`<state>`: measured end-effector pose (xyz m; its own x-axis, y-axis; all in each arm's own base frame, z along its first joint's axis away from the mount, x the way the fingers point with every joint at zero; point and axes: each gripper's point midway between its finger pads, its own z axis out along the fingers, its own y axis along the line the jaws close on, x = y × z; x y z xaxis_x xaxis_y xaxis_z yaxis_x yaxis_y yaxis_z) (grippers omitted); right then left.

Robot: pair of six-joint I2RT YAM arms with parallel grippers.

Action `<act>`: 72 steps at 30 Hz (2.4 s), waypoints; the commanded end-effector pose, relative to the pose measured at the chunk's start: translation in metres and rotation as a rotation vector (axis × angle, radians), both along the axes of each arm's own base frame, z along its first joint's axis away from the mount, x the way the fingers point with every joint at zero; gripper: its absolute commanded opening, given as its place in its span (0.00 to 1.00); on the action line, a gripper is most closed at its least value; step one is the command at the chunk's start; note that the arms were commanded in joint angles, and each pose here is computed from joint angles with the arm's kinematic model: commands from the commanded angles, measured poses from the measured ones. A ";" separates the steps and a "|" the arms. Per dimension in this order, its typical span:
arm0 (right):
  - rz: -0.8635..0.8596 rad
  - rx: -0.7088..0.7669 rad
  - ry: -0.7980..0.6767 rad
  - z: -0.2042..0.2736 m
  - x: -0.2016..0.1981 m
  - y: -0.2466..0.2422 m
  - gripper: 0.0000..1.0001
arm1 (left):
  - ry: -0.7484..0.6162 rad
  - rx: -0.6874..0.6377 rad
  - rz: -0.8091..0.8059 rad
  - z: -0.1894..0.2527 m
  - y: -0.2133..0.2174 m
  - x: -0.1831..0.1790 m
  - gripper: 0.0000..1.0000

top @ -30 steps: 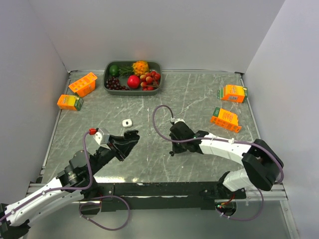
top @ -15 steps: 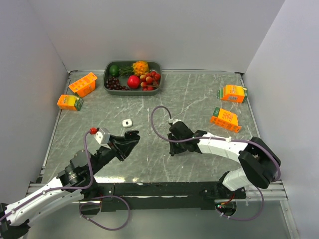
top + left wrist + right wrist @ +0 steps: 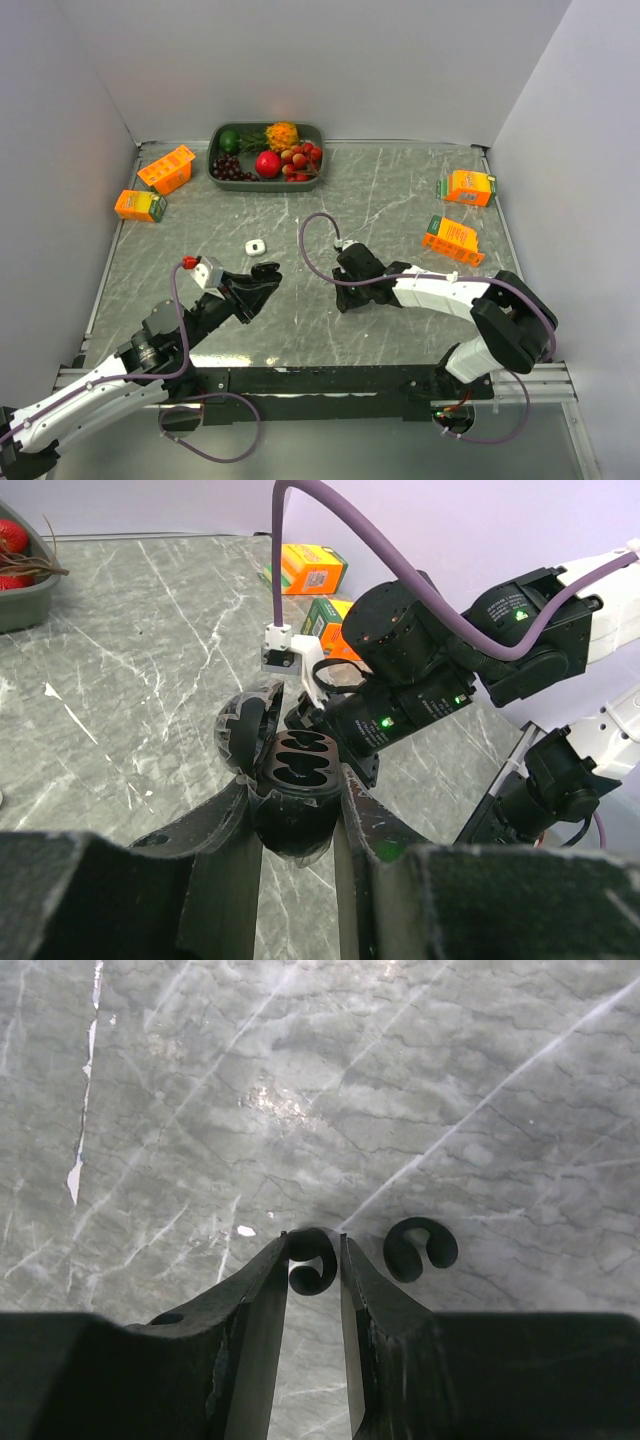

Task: Insert the wireless bluetooth earbuds into the charging case
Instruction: Pick up the earbud from the center of the board, then place the earbud in the charging case.

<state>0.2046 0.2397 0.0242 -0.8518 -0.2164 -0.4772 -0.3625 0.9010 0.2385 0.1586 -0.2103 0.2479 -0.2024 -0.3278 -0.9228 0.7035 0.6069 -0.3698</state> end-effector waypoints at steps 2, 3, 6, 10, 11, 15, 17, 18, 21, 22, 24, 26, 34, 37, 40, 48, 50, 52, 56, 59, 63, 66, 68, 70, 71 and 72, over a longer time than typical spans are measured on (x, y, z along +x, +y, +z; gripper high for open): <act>-0.008 -0.029 0.005 -0.010 0.001 -0.005 0.30 | -0.009 -0.045 -0.006 0.020 -0.001 -0.001 0.01; -0.010 -0.031 0.006 -0.011 0.001 -0.006 0.29 | -0.010 -0.046 -0.005 0.021 0.000 -0.001 0.01; -0.013 -0.023 0.003 -0.009 0.000 -0.007 0.24 | -0.009 -0.049 -0.008 0.020 -0.001 -0.002 0.01; -0.017 -0.016 -0.003 -0.007 -0.001 -0.007 0.19 | -0.005 -0.051 -0.012 0.020 -0.001 -0.002 0.01; -0.016 -0.014 -0.003 -0.006 -0.001 -0.007 0.18 | -0.005 -0.051 -0.012 0.020 -0.001 -0.002 0.01; -0.009 0.009 0.001 -0.002 -0.004 -0.006 0.03 | -0.002 -0.052 -0.011 0.020 -0.001 -0.002 0.01; -0.010 0.016 -0.003 0.000 -0.005 -0.006 0.00 | -0.001 -0.057 -0.014 0.021 -0.001 -0.003 0.01; -0.012 0.022 -0.013 0.003 -0.004 -0.006 0.00 | -0.001 -0.058 -0.013 0.021 -0.001 -0.003 0.01; -0.007 0.043 -0.022 0.008 -0.007 -0.005 0.00 | 0.001 -0.058 -0.015 0.021 -0.001 -0.003 0.01; -0.009 0.047 -0.022 0.008 -0.008 -0.006 0.00 | 0.001 -0.058 -0.015 0.021 -0.001 -0.003 0.01; -0.003 0.066 -0.036 0.014 -0.008 -0.005 0.00 | 0.000 -0.060 -0.010 0.021 0.000 -0.002 0.01; 0.003 0.097 -0.060 0.023 -0.007 -0.004 0.00 | -0.002 -0.062 -0.010 0.022 0.000 -0.002 0.01; 0.205 0.519 -0.421 0.157 -0.018 0.029 0.00 | -0.080 -0.094 -0.050 0.036 0.000 -0.010 0.01; 0.299 0.649 -0.573 0.220 -0.029 0.033 0.00 | -0.146 -0.137 -0.081 0.047 0.001 -0.018 0.01; 0.411 0.729 -0.658 0.263 -0.047 0.036 0.00 | -0.200 -0.161 -0.130 0.051 -0.001 -0.028 0.01; 0.603 0.845 -0.885 0.340 -0.088 0.037 0.00 | -0.298 -0.203 -0.306 0.066 -0.021 -0.053 0.01; 0.646 0.853 -0.904 0.349 -0.100 0.039 0.00 | -0.293 -0.179 -0.345 0.064 -0.030 -0.055 0.01; 0.679 0.850 -0.937 0.359 -0.107 0.038 0.00 | -0.301 -0.165 -0.390 0.064 -0.038 -0.059 0.01; 0.739 0.853 -0.955 0.368 -0.123 0.043 0.00 | -0.317 -0.163 -0.440 0.068 -0.046 -0.064 0.01; 0.766 0.856 -0.944 0.367 -0.132 0.049 0.00 | -0.324 -0.168 -0.471 0.071 -0.049 -0.068 0.01; 0.800 0.829 -0.962 0.362 -0.136 0.056 0.00 | -0.323 -0.177 -0.520 0.072 -0.052 -0.076 0.01; 0.822 0.793 -0.945 0.352 -0.137 0.061 0.00 | -0.324 -0.180 -0.562 0.073 -0.054 -0.083 0.01; 0.835 0.789 -0.945 0.350 -0.139 0.064 0.00 | -0.324 -0.179 -0.590 0.073 -0.055 -0.087 0.01; 0.841 0.785 -0.953 0.350 -0.140 0.065 0.00 | -0.321 -0.179 -0.609 0.073 -0.057 -0.090 0.01; 0.847 0.784 -0.952 0.349 -0.141 0.066 0.00 | -0.320 -0.176 -0.625 0.072 -0.057 -0.092 0.01; 0.846 0.783 -0.959 0.350 -0.141 0.067 0.00 | -0.325 -0.185 -0.632 0.075 -0.057 -0.094 0.01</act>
<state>0.0650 0.3083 0.3459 0.0225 0.0338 -0.9992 -0.9947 0.1006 -0.0190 0.0820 -0.2699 0.2877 -0.1566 -0.3332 -0.9298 0.9763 0.0901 -0.1967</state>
